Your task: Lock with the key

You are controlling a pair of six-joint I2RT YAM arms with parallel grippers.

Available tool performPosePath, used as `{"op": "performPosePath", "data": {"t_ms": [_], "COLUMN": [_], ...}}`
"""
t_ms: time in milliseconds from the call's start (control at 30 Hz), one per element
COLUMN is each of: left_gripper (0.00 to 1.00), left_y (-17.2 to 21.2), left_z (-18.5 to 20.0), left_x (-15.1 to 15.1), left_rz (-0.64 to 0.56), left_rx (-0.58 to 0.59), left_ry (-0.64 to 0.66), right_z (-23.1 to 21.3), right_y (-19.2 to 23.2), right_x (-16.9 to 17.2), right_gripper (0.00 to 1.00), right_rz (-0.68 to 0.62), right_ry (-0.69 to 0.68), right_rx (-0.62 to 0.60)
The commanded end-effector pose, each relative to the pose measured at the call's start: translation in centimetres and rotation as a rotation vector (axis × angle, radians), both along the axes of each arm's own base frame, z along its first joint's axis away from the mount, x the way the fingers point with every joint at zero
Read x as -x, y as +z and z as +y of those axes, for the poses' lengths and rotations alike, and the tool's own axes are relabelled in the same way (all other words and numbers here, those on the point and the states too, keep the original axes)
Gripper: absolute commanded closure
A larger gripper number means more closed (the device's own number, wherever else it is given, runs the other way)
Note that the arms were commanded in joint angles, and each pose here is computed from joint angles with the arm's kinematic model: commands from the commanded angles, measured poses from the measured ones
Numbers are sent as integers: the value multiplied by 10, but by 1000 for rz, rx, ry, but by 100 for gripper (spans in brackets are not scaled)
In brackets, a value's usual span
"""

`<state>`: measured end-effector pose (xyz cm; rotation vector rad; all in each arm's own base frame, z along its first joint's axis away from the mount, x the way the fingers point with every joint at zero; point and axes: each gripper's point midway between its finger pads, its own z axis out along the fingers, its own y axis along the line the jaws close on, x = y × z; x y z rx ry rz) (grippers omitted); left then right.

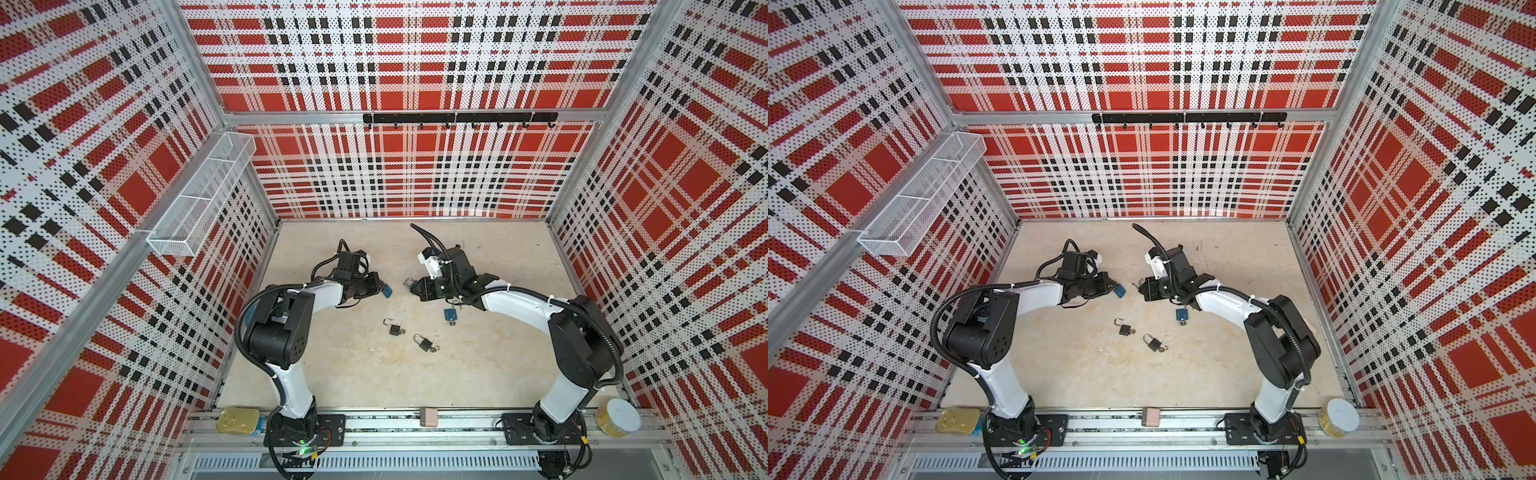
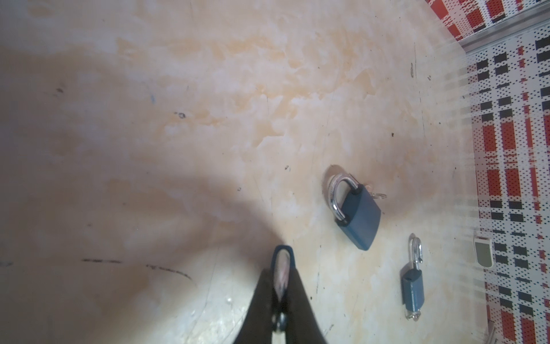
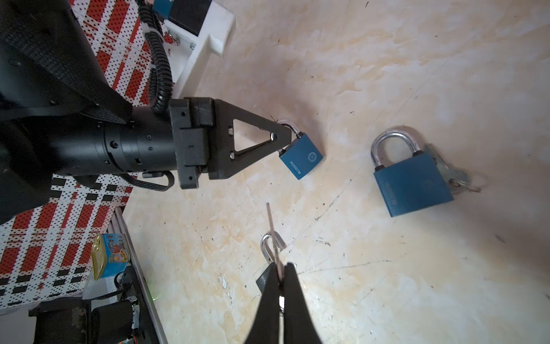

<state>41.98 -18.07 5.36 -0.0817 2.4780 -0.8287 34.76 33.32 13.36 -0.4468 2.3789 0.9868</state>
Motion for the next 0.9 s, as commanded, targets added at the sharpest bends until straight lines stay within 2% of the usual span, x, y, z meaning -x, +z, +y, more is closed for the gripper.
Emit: {"op": "performPosePath", "data": {"t_ms": [0,33,200,633,867], "left_gripper": [79,74,62,57,54], "left_y": [3,3,7,47,86], "left_z": [3,3,10,36,64], "left_x": [-11,-11,-15,-19,3], "left_rz": [-42,-42,-59,-159,-229], "left_rx": [-23,-25,-49,-101,-94], "left_ry": [5,7,41,164,285], "right_z": [10,11,16,28,37], "right_y": [9,8,8,15,4], "right_x": [-6,-6,-9,-29,-42], "right_gripper": [100,100,100,100,100], "right_rz": [-40,-38,-32,-68,-68], "right_ry": [21,20,25,44,95], "right_rx": [-17,-15,-20,10,82]}}
